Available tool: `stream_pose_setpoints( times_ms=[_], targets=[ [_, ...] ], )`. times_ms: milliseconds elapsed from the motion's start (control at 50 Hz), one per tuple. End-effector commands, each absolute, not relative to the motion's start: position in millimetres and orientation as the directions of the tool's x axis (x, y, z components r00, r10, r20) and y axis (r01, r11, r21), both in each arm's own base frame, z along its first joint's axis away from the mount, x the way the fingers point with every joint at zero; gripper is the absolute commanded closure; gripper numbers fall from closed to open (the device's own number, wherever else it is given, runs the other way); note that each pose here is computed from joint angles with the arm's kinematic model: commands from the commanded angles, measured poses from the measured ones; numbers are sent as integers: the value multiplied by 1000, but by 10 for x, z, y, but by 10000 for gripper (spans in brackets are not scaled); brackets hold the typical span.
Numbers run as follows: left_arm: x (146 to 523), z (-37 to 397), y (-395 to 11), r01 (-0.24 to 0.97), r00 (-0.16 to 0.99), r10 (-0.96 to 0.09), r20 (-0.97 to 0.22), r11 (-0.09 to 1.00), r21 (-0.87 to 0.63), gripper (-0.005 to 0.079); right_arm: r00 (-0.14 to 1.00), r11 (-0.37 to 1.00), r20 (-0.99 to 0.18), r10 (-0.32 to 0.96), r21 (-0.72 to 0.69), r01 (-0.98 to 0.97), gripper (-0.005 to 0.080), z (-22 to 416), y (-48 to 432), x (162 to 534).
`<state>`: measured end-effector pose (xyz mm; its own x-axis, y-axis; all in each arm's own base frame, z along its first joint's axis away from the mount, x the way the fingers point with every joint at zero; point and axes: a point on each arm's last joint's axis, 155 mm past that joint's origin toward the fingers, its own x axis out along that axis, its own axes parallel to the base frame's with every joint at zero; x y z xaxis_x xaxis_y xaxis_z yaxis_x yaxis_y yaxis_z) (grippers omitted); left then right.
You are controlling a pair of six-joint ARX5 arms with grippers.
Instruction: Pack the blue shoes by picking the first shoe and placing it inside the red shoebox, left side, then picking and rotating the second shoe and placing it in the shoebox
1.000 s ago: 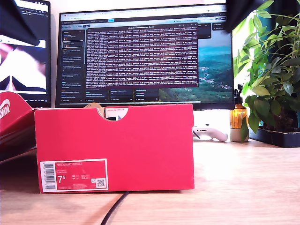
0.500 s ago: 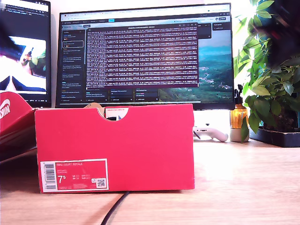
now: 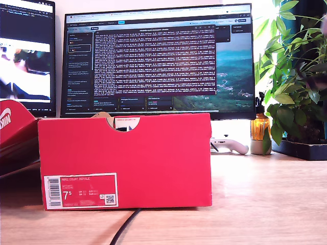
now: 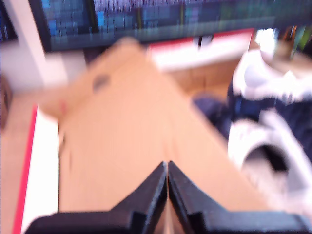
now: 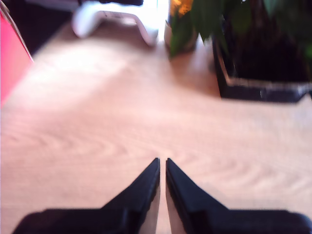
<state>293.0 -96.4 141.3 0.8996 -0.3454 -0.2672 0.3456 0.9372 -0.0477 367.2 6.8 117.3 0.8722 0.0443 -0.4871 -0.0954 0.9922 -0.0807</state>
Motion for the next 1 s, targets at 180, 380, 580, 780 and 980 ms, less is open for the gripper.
stream_pose_setpoints(
  times_ms=[180, 380, 580, 780, 980],
  targets=[
    [2865, 1373, -794, 280, 934, -278, -225, 960, -25, 759, 885, 996, -463, 45, -50, -77, 760, 997, 67, 3551],
    [2724, 1228, -726, 263, 945, -263, -193, 965, -25, 759, 890, 996, -454, 45, -47, -74, 760, 895, 66, 3482],
    [2637, 1172, -679, 250, 953, -251, -169, 968, -30, 759, 903, 996, -429, 31, -58, -61, 759, 802, 29, 3395],
    [2610, 1202, -637, 231, 959, -234, -157, 972, -39, 759, 907, 997, -420, 41, -47, -66, 759, 702, 20, 3238],
    [2589, 1209, -618, 222, 962, -227, -154, 974, -44, 759, 923, 997, -384, 36, -50, -59, 760, 717, 17, 3067]
  ],
)
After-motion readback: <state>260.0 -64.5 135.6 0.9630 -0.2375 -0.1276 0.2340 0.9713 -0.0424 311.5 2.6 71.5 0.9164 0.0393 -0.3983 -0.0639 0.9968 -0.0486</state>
